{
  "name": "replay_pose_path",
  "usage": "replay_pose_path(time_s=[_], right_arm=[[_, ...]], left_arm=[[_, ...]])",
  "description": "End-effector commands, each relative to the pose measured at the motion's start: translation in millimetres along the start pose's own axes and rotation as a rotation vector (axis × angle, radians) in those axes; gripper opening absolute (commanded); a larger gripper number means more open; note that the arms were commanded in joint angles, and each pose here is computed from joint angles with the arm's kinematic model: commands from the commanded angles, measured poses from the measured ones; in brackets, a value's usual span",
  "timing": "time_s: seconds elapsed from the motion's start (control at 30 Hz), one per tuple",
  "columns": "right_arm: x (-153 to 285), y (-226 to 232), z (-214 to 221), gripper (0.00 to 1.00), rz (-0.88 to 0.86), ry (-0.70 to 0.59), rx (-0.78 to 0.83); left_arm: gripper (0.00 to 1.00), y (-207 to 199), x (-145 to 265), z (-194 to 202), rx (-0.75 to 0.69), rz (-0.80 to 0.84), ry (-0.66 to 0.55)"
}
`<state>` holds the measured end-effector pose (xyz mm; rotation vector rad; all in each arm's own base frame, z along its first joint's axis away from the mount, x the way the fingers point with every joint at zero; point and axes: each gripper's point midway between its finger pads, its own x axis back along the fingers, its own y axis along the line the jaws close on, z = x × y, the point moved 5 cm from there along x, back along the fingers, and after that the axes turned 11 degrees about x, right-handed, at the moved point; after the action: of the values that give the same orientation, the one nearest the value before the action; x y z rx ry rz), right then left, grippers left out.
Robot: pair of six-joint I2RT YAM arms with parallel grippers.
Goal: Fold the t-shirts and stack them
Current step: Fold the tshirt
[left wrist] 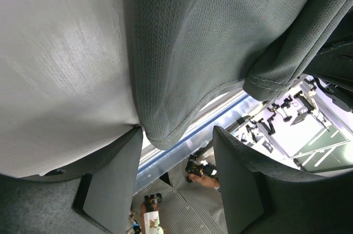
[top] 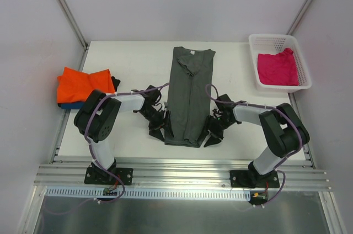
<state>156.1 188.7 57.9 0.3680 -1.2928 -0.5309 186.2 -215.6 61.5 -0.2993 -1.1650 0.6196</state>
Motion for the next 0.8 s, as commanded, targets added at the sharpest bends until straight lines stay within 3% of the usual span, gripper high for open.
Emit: replay_pose_path(time_s=[0.0, 0.47, 0.57, 0.6, 0.63, 0.67, 0.77], right_arm=[[-16.9, -21.1, -39.1, 0.48, 0.172, -0.227, 0.058], [-13.0, -22.5, -38.8, 0.48, 0.212, -0.247, 0.082], [-14.2, -25.7, -35.0, 0.38, 0.212, -0.232, 0.094], [-13.5, -24.7, -34.2, 0.24, 0.208, -0.228, 0.097], [-12.4, -25.1, -33.0, 0.16, 0.209, -0.224, 0.097], [-10.6, -25.0, -32.5, 0.01, 0.213, -0.229, 0.099], [-7.1, -23.3, -27.0, 0.01, 0.203, -0.220, 0.105]], left_arm=[[0.55, 23.8, -7.6, -13.9, -0.020, -0.119, -0.118], [0.45, 21.9, -10.1, -12.7, -0.020, -0.113, -0.113], [0.34, 19.3, -12.4, -12.7, -0.025, -0.110, -0.104], [0.16, 16.8, -12.2, -12.8, -0.031, -0.105, -0.103], [0.10, 15.9, -12.9, -12.7, -0.034, -0.105, -0.100], [0.07, 15.3, -13.0, -12.3, -0.035, -0.104, -0.099], [0.00, 11.4, -12.8, -10.2, -0.041, -0.091, -0.091]])
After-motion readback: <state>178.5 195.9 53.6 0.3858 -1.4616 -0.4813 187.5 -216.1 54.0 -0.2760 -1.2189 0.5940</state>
